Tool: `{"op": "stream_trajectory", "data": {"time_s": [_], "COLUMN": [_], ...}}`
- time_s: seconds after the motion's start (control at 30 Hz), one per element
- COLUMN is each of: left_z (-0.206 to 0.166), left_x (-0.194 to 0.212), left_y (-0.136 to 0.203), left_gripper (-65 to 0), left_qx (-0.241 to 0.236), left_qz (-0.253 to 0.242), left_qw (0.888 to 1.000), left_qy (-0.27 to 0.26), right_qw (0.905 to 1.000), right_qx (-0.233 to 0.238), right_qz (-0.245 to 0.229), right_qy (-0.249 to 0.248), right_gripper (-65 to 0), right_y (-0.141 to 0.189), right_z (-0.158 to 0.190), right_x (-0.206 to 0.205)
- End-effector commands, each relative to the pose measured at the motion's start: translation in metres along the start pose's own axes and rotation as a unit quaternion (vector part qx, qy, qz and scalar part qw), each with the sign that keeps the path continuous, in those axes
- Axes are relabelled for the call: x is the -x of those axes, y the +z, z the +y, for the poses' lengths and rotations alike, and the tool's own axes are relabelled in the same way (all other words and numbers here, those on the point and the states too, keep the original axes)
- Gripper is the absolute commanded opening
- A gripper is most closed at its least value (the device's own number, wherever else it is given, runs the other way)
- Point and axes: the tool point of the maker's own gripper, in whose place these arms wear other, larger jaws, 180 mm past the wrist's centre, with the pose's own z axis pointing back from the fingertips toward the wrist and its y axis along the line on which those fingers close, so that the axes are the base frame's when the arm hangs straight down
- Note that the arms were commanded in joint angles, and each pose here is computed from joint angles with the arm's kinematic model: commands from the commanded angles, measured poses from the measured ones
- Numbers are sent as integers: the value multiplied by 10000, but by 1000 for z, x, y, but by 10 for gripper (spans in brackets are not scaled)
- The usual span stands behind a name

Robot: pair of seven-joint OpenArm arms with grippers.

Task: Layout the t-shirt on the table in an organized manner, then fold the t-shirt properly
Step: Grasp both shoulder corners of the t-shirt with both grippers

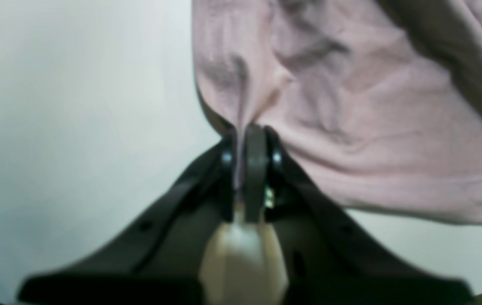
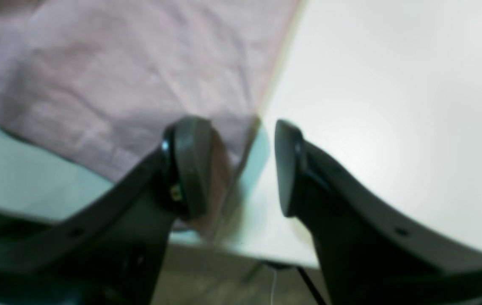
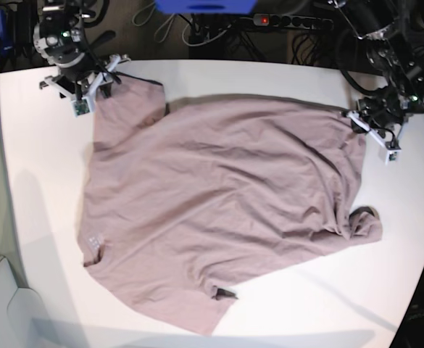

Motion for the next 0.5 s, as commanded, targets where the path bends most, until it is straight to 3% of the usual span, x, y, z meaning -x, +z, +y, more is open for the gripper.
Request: {"op": "stream_trajectory", "data": {"time_s": [0.0,0.17,0.3,0.47], "left_z": [3,3,4,0], "left_x": [10,8,10,0], "left_y": [0,1,2,6], "left_gripper": [-646,-646,-646,-646], "left_qx": [-80,-95,-105,-32], "left_qz": [261,242,266,85], "left_qw": [9996,9996,9996,9999], "left_qy": [-55,-63,-62,-64], "right_qw": [9994,9982,9983,9997], "right_qx": [-2,-78,-62,46], "right_qz": [332,592,575,208], "right_qy": [50,-4,-26,81], "right_gripper": [-390,-430,-650,-650], "right_y": [-1,-7,-10,0], "right_z": [0,4,2,-5], "right_x": [17,37,34,7]}}
